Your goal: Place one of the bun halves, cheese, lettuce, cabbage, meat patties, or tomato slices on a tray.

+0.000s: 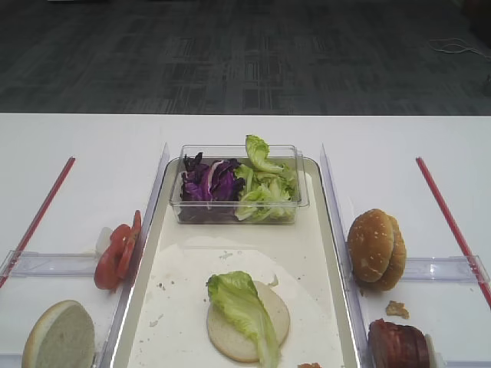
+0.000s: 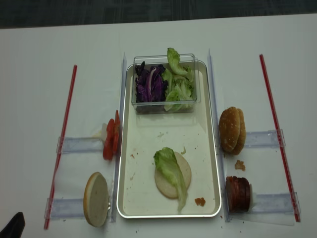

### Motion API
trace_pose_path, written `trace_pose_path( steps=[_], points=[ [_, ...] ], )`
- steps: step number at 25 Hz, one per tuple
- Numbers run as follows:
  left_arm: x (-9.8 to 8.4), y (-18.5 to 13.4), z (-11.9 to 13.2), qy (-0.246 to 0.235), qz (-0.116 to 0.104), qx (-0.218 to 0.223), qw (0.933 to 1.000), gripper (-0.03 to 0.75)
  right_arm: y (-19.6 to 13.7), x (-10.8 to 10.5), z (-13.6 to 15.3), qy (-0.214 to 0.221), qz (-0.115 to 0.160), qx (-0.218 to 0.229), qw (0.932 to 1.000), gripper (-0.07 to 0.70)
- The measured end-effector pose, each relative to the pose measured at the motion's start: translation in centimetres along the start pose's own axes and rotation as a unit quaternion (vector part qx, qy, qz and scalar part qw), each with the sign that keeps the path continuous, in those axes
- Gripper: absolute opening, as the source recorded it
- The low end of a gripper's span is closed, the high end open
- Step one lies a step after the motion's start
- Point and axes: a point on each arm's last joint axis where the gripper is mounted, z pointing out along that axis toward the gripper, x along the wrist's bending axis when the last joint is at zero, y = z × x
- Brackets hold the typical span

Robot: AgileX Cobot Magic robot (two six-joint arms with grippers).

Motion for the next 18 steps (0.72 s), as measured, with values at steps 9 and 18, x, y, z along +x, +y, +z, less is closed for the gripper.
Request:
trace_pose_path(
  steps=[9, 18],
  points=[
    [0.00, 0.00, 0.00, 0.000, 0.000, 0.000, 1.0000, 0.421, 0.00, 0.00, 0.00, 0.000, 0.000, 0.000, 1.0000, 0.428],
    [0.00, 0.00, 0.00, 0.000, 0.000, 0.000, 1.0000, 0.421, 0.00, 0.00, 0.00, 0.000, -0.001, 0.000, 1.0000, 0.428]
  ],
)
